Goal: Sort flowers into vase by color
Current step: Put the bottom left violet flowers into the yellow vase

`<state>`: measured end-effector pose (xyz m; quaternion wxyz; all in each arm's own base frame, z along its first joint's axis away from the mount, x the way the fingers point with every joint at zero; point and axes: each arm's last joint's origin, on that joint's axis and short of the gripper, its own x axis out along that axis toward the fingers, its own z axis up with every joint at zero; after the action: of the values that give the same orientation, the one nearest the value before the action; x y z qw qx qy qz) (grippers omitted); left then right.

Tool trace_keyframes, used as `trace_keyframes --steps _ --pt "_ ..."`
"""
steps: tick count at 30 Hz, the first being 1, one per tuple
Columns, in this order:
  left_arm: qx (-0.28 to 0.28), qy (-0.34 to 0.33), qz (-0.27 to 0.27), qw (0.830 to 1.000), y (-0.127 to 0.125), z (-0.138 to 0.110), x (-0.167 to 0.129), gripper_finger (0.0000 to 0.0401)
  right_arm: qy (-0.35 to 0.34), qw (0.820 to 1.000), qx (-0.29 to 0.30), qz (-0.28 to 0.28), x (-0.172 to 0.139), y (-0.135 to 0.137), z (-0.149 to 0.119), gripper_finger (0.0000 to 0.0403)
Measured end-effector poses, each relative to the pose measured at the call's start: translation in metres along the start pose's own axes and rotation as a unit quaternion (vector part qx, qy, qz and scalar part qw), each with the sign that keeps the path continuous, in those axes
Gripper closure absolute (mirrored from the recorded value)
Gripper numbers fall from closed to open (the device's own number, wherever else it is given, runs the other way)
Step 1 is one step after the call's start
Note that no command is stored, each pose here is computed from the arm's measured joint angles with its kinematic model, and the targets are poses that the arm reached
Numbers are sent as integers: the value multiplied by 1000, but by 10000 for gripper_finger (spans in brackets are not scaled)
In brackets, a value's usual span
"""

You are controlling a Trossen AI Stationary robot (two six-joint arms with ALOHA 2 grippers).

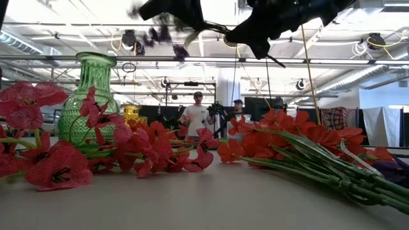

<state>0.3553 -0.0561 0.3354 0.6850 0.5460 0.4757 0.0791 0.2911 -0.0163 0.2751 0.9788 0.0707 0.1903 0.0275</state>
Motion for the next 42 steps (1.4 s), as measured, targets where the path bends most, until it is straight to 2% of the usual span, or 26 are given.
trace_keyframes --steps 7,12,15,20,25,30,33,36,39,42 --pt "-15 51 76 996 -4 5 -14 259 4 1000 -6 -5 0 0 -1 401" --pt "-15 83 130 988 -3 5 -28 237 21 1000 -3 -17 0 -1 -4 402" --pt "-27 80 153 985 2 6 -42 235 30 998 -3 -55 -1 -3 -6 402" --pt "-88 58 195 975 14 8 -72 234 33 991 3 -133 -7 -17 -6 402" --pt "-151 23 218 964 22 5 -102 234 13 987 -9 -158 -22 -30 3 403" --pt "-242 -21 227 943 24 -5 -128 234 -23 984 -34 -171 -47 -35 16 403" --pt "-325 -56 222 918 27 -16 -141 234 -63 987 -45 -142 -64 -32 27 403" --pt "-398 -88 205 890 31 -24 -148 234 -113 988 -64 -87 -77 -25 37 403" --pt "-449 -127 156 870 34 -29 -150 234 -161 983 -84 -25 -83 -17 47 403" --pt "-482 -153 112 855 38 -30 -146 234 -184 977 -104 12 -82 -9 51 403"
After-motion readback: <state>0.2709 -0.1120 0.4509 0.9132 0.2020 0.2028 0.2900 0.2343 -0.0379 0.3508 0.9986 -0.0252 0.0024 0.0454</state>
